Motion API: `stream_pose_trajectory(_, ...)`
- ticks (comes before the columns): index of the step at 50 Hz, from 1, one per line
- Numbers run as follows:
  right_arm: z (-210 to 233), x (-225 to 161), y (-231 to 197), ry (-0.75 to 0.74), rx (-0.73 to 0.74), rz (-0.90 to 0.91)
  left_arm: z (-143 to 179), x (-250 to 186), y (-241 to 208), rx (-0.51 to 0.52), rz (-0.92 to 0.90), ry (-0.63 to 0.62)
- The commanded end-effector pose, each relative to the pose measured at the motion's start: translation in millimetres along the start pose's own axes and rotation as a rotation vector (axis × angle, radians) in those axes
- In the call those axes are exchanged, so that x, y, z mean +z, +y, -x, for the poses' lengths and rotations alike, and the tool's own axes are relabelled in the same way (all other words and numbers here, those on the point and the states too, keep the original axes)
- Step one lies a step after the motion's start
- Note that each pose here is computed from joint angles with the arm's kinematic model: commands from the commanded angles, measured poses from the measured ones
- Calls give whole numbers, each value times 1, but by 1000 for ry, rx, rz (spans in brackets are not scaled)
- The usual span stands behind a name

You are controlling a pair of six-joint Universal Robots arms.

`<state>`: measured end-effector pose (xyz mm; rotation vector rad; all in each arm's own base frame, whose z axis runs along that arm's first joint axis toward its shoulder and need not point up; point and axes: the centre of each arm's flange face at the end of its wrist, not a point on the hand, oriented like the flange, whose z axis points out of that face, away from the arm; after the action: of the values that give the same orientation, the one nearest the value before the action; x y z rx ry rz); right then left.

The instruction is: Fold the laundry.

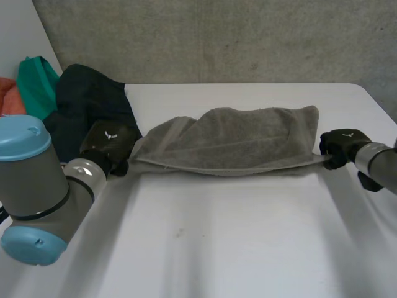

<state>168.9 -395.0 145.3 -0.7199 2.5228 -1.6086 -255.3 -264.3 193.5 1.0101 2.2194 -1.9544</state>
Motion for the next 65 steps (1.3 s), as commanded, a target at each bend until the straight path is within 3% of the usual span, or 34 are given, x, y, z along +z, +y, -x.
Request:
stream_pose_trajectory(1, -24, -73, -11, -69, -290, 209, -14, -46, 10, 140, 217, 130)
stream_pose_trajectory(4, -30, -115, -2, -174, -445, 394, -20, -75, 14, 221, 351, 220)
stream_pose_trajectory(8, -25, -144, 4, -327, -607, 478, -29, -99, 15, 296, 453, 321)
stream_pose_trajectory(15, -21, -122, 10, -299, -559, 433, -33, -79, 4, 334, 350, 274)
stream_pose_trajectory(21, -27, -90, -7, -166, -550, 308, -26, -29, -17, 361, 229, 132)
stream_pose_trajectory(25, -38, -71, -46, -16, -530, 119, -8, 8, -60, 353, 51, -23)
stream_pose_trajectory(29, -60, -67, -111, 190, -446, -170, 24, 28, -133, 289, -246, -208)
stream_pose_trajectory(30, -70, -71, -137, 268, -393, -301, 43, 28, -163, 252, -373, -297)
stream_pose_trajectory(34, -92, -100, -192, 414, -261, -621, 77, 14, -223, 153, -639, -442)
stream_pose_trajectory(37, -96, -120, -218, 449, -215, -801, 85, 8, -237, 147, -654, -460)
stream_pose_trajectory(43, -85, -118, -214, 409, -219, -817, 82, 13, -219, 148, -536, -386)
stream_pose_trajectory(49, -67, -95, -186, 304, -207, -700, 76, 25, -178, 111, -432, -341)
stream_pose_trajectory(58, -46, -41, -96, 195, -221, -390, 26, 41, -83, 137, -233, -178)
stream_pose_trajectory(65, -31, -37, -28, 102, -311, -125, -19, 21, -6, 184, 4, -22)
